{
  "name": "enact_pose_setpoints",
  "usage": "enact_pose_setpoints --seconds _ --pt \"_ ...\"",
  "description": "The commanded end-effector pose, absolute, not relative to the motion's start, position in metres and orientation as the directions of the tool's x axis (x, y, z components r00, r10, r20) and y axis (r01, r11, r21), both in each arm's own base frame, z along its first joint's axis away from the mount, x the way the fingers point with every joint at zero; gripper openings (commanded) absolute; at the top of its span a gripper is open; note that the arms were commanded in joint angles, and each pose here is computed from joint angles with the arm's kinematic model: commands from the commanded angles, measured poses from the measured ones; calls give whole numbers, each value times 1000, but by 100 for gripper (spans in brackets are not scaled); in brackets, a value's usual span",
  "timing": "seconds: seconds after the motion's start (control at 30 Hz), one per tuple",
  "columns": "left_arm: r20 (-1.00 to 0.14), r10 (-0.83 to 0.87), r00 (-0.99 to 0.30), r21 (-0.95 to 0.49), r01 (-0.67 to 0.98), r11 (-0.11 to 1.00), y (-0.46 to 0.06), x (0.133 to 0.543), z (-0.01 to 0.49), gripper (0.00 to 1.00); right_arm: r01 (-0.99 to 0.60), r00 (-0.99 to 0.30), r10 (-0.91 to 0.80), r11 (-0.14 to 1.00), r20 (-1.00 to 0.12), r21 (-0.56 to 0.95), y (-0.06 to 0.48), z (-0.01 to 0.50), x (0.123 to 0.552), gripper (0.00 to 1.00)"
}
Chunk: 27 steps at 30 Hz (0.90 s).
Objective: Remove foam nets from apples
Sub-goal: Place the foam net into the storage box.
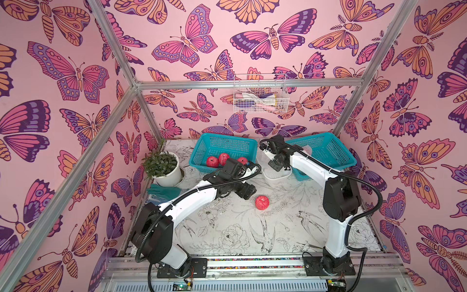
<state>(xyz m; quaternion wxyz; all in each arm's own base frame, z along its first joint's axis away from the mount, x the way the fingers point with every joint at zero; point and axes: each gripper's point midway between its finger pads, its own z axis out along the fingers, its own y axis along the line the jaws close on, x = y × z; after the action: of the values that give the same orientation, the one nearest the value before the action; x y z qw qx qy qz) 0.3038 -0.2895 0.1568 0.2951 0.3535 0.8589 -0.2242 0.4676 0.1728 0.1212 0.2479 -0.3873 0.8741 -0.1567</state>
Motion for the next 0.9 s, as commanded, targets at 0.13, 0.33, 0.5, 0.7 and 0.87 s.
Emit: enact_pose_setpoints --seconds 0.13,0.33,0.5,0.7,0.87 --pt "-648 500 -574 -168 749 641 -288 305 155 81 -654 -557 -785 615 -269 -441 181 80 472 3" --pt "-645 496 -582 -180 746 641 -289 304 155 81 -660 -571 -767 641 -292 -393 187 59 478 2" --pt "-644 497 -582 -179 746 642 -288 304 156 81 -671 -583 -754 657 -303 -344 190 45 475 3" --pt "-645 494 -583 -184 745 641 -288 303 158 81 -678 -608 -729 683 -316 -271 192 35 468 4" --pt "-656 484 -579 -196 750 632 -293 304 165 81 -666 -621 -685 718 -381 -202 194 41 465 10"
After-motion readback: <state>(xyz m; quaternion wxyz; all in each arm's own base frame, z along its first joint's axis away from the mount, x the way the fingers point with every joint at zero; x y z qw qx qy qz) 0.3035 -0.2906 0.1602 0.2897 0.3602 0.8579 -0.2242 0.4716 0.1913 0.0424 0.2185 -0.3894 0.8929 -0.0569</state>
